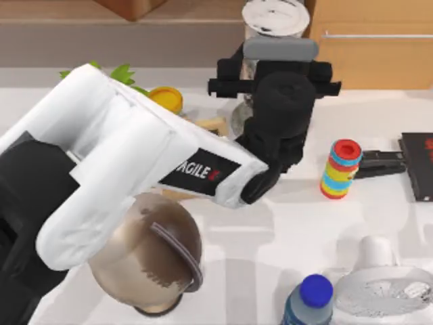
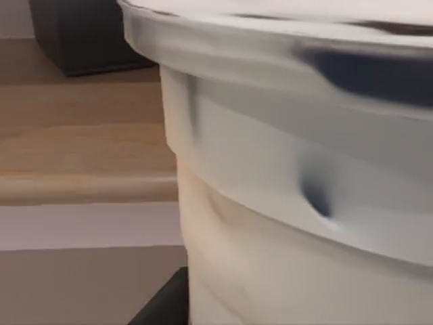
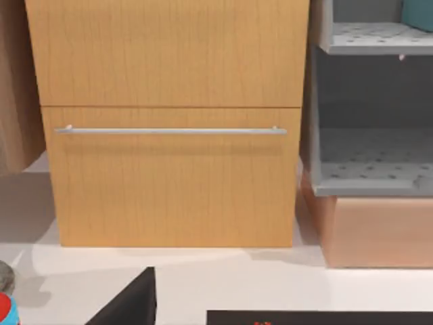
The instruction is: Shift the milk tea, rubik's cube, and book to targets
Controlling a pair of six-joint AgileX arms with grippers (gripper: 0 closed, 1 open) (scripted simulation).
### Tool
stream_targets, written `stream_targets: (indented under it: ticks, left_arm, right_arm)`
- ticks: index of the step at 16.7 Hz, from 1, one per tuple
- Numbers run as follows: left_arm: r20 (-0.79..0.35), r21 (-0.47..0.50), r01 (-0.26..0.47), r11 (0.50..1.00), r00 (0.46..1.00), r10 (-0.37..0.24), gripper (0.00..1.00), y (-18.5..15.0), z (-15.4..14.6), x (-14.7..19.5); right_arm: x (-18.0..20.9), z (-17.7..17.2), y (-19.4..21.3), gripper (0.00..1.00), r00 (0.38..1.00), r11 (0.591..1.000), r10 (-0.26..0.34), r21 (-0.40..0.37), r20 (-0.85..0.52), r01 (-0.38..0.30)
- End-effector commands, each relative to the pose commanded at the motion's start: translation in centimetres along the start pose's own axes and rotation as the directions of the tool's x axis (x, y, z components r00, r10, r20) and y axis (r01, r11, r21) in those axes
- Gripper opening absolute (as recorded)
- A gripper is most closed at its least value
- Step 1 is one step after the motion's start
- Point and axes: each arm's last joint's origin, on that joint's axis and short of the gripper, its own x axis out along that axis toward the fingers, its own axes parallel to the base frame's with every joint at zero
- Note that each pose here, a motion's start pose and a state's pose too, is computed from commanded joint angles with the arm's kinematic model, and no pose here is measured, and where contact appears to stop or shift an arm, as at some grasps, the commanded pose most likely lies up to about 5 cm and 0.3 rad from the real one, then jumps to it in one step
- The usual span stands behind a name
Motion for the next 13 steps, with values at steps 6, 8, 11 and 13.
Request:
stream_targets:
  ticks: [6, 8, 11, 13]
  left_arm:
    - [0.019, -0.02, -0.014, 1.0, 1.0, 0.015, 0.0, -0.2, -1.0, 0.8]
    - [0.016, -0.014, -0.013, 1.0, 1.0, 0.013, 0.0, -0.2, -1.1, 0.6]
    - [0.025, -0.022, -0.038, 0.999, 0.999, 0.038, 0.0, -0.8, -1.5, 0.3]
    - [0.023, -0.019, -0.044, 0.999, 0.999, 0.045, 0.0, -1.0, -2.5, 0.2]
  right_arm:
    - [0.0, 0.0, 0.0, 1.0, 1.0, 1.0, 0.0, 0.0, 0.0, 0.0]
    - [0.0, 0.0, 0.0, 1.0, 1.0, 1.0, 0.0, 0.0, 0.0, 0.0]
    - [0.0, 0.0, 0.0, 1.0, 1.0, 1.0, 0.0, 0.0, 0.0, 0.0]
    - [0.0, 0.0, 0.0, 1.0, 1.0, 1.0, 0.0, 0.0, 0.0, 0.0]
